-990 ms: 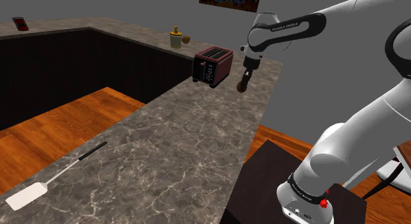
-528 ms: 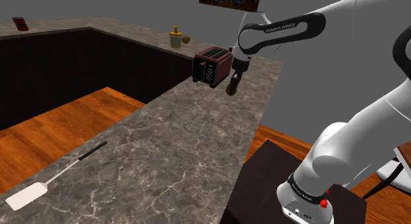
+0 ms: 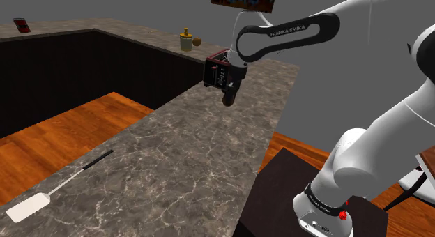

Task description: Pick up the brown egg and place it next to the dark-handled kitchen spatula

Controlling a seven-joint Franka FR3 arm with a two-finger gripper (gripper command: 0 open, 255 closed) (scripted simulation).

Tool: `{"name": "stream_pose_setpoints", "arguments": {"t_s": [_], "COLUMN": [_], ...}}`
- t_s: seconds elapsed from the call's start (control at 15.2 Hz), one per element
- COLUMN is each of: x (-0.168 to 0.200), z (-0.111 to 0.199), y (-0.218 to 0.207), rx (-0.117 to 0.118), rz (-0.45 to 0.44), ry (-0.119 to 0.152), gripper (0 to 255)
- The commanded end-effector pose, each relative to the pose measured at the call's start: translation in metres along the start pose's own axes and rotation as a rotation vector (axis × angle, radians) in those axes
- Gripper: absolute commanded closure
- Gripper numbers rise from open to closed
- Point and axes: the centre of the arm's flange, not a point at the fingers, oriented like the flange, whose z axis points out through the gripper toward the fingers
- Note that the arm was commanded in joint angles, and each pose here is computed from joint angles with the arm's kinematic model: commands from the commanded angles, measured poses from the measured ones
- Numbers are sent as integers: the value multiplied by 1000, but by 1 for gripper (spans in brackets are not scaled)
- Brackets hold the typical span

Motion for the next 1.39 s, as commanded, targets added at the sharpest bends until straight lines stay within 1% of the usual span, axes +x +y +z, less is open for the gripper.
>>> {"name": "stream_pose_setpoints", "arguments": {"t_s": [0.0, 1.32], "x": [14, 143], "z": [1, 15], "y": [-24, -253], "rx": [0, 0], "rz": [1, 1], "ry": [0, 0], "gripper": [255, 255]}}
